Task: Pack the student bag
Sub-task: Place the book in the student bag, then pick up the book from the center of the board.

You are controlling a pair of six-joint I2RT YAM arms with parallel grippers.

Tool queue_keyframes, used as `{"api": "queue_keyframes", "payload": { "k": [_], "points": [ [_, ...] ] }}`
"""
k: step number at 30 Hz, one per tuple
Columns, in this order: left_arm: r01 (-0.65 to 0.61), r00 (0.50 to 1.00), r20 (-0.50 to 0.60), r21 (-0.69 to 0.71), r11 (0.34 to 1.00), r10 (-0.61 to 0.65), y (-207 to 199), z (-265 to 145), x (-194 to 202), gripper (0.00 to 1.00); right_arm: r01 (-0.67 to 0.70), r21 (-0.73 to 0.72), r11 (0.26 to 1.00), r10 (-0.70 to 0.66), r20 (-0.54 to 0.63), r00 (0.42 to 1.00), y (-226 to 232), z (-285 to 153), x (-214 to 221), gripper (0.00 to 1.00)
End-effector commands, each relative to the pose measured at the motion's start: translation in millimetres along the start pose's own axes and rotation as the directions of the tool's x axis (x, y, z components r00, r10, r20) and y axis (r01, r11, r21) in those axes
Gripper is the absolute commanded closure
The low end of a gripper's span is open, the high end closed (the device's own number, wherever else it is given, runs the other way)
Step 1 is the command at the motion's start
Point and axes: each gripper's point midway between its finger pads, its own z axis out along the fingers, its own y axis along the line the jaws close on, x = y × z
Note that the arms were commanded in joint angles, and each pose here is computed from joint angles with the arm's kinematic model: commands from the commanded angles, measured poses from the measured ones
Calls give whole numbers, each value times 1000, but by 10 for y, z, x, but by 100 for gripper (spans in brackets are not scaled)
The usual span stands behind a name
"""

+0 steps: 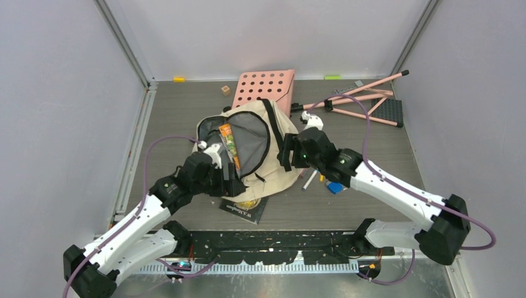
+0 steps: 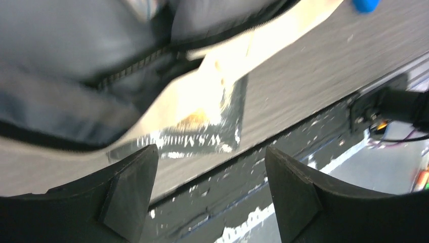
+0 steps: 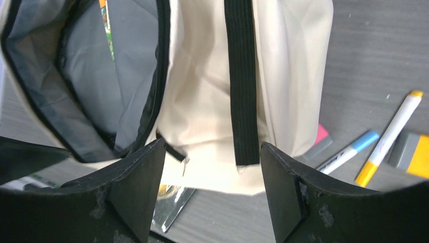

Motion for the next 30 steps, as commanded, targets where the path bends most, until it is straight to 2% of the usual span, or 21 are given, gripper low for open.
{"api": "queue_keyframes", "payload": {
  "k": [1, 8, 13, 15, 18, 23, 30],
  "points": [
    [74, 984, -149, -130, 989, -93, 250, -30, 580, 22, -126, -57, 990, 123, -56, 991, 58, -119, 414, 26],
    [106, 985, -106, -253, 962, -137, 552, -24, 789, 22, -221, -124, 967, 206, -118, 971, 145, -137, 1070, 28],
    [108, 993, -18, -295, 949, -118, 665, 111, 653, 20, -226, -145, 963, 205, -150, 967, 241, -93, 1369, 28],
    [100, 995, 16, -267, 958, -100, 627, 200, 576, 20, -227, -150, 962, 203, -160, 966, 296, -57, 1470, 28],
    [105, 994, 56, -254, 961, -93, 622, 310, 508, 20, -230, -154, 961, 206, -157, 966, 354, -6, 1520, 28],
    [127, 991, 82, -334, 934, -105, 801, 381, 528, 21, -222, -143, 964, 198, -165, 966, 400, 61, 1607, 28],
    [48, 998, 46, -226, 973, -39, 668, 560, 580, 25, -184, -106, 977, 165, -166, 972, 327, 131, 1690, 28]
  ]
}}
